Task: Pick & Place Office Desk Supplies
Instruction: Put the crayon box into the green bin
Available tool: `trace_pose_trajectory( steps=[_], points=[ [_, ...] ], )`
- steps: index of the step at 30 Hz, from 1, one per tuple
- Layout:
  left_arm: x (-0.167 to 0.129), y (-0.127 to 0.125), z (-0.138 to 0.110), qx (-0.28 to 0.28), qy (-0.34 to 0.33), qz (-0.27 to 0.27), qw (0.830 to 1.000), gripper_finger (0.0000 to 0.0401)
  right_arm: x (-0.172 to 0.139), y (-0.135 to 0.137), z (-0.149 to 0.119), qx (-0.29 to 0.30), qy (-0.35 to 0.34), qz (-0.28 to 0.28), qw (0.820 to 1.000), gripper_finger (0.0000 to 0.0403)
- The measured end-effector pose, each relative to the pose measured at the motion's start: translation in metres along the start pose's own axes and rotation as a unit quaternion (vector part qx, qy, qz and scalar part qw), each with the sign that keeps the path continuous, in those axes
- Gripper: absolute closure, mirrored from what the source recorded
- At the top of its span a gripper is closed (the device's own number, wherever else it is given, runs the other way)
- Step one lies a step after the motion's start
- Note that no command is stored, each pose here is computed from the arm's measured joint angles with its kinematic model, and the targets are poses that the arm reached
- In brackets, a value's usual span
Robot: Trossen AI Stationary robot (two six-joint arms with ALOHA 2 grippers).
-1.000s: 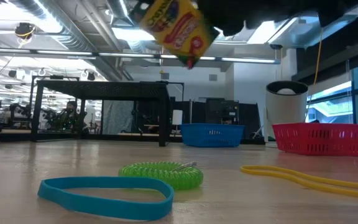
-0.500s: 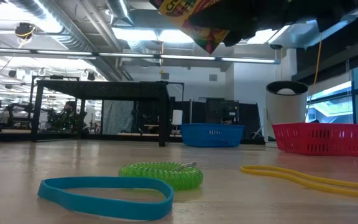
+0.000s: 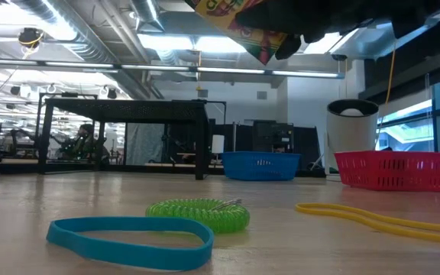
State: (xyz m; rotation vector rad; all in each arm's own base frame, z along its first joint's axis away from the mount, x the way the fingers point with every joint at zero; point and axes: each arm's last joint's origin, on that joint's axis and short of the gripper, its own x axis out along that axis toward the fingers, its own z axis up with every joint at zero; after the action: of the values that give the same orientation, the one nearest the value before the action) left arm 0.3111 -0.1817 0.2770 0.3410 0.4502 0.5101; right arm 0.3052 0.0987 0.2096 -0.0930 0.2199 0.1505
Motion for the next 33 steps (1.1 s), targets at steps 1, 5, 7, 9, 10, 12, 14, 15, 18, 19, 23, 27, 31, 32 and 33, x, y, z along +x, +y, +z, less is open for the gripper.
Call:
trace_pose_trajectory(
  steps=[1, 5, 7, 9, 10, 12, 14, 15, 18, 19, 23, 27, 31, 32, 33],
  points=[
    [0.000, 0.000, 0.000, -0.001, 0.000, 0.000, 1.000, 0.0390, 0.000, 0.000, 0.000, 0.006, 0.000, 0.000, 1.000, 0.0362],
    [0.000, 0.000, 0.000, -0.004, 0.003, -0.012, 1.000, 0.0360, -0.003, 0.000, 0.002, 0.020, 0.007, 0.001, 1.000, 0.0364],
    [0.001, -0.001, 0.000, -0.007, 0.005, -0.019, 1.000, 0.0337, -0.007, -0.001, 0.004, 0.025, 0.015, -0.002, 1.000, 0.0368],
    [0.000, -0.002, 0.000, -0.017, 0.007, -0.027, 0.999, 0.0309, -0.014, -0.004, 0.010, 0.032, 0.017, -0.008, 0.999, 0.0369],
    [0.000, -0.002, 0.000, -0.026, 0.007, -0.026, 0.999, 0.0296, -0.018, -0.005, 0.013, 0.039, 0.023, -0.009, 0.999, 0.0369],
    [0.000, -0.002, 0.000, -0.045, 0.007, -0.027, 0.999, 0.0271, -0.028, -0.006, 0.016, 0.060, 0.043, -0.012, 0.997, 0.0368],
    [0.000, -0.002, -0.001, -0.060, 0.009, -0.028, 0.998, 0.0251, -0.039, -0.009, 0.017, 0.085, 0.075, -0.015, 0.993, 0.0365],
    [0.000, -0.002, -0.001, -0.065, 0.010, -0.031, 0.997, 0.0243, -0.044, -0.009, 0.017, 0.101, 0.091, -0.017, 0.991, 0.0364],
    [0.000, -0.003, -0.001, -0.070, 0.017, -0.051, 0.996, 0.0231, -0.060, -0.008, 0.011, 0.158, 0.160, -0.025, 0.974, 0.0363],
    [0.000, -0.004, -0.001, -0.071, 0.019, -0.058, 0.996, 0.0229, -0.066, -0.005, 0.008, 0.177, 0.182, -0.028, 0.967, 0.0363],
    [0.000, -0.005, -0.002, -0.070, 0.027, -0.081, 0.994, 0.0229, -0.087, 0.010, -0.001, 0.233, 0.273, -0.006, 0.933, 0.0362],
    [-0.001, -0.006, -0.003, -0.080, 0.034, -0.090, 0.992, 0.0233, -0.108, 0.033, -0.004, 0.257, 0.324, 0.024, 0.910, 0.0361],
    [-0.003, -0.006, -0.004, -0.088, 0.040, -0.091, 0.991, 0.0238, -0.129, 0.054, -0.008, 0.253, 0.356, 0.031, 0.899, 0.0361],
    [-0.003, -0.007, -0.005, -0.090, 0.042, -0.091, 0.991, 0.0240, -0.134, 0.059, -0.008, 0.255, 0.361, 0.034, 0.897, 0.0361],
    [-0.005, -0.007, -0.005, -0.091, 0.042, -0.092, 0.991, 0.0241, -0.138, 0.063, -0.009, 0.254, 0.369, 0.037, 0.893, 0.0361]
  ],
)
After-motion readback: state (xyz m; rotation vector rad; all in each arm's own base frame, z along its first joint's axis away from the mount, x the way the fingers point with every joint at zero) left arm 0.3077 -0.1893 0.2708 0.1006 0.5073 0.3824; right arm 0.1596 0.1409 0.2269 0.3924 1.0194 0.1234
